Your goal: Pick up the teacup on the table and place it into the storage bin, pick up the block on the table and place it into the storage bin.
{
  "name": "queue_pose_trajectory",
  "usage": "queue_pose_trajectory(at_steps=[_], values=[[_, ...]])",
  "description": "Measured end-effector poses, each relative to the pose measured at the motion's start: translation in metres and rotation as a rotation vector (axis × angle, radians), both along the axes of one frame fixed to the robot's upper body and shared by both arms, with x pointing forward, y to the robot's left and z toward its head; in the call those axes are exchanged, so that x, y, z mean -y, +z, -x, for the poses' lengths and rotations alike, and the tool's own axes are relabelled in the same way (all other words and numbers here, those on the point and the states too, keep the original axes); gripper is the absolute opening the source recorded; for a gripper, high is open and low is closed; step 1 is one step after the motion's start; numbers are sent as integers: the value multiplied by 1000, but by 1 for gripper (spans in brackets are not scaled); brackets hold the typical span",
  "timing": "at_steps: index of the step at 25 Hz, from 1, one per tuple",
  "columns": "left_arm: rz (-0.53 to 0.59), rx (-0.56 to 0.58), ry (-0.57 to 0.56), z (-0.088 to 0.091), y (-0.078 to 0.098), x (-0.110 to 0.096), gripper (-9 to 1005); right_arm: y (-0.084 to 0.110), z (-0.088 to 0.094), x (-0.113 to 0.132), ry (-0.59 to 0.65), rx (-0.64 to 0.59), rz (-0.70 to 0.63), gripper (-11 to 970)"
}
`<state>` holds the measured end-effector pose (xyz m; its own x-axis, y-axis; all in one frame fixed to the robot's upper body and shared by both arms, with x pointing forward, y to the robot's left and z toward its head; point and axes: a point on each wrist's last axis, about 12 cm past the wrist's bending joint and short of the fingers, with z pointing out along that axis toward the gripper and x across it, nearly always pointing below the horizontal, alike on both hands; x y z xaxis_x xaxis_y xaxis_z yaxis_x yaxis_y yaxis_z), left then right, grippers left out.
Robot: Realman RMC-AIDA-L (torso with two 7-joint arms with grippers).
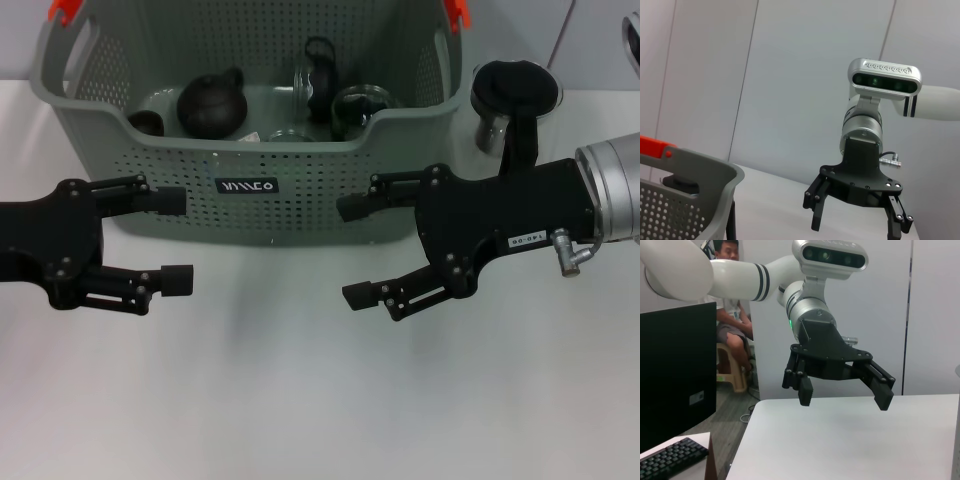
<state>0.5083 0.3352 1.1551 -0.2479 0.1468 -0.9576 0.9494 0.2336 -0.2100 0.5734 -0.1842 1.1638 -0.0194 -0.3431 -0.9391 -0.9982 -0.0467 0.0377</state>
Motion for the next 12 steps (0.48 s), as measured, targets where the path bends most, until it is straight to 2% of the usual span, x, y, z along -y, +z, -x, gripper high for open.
queue_pose_trajectory(at_steps=[12], values=[[0,0,0,0,0,0,951,0,0,0,0,0,0,946]])
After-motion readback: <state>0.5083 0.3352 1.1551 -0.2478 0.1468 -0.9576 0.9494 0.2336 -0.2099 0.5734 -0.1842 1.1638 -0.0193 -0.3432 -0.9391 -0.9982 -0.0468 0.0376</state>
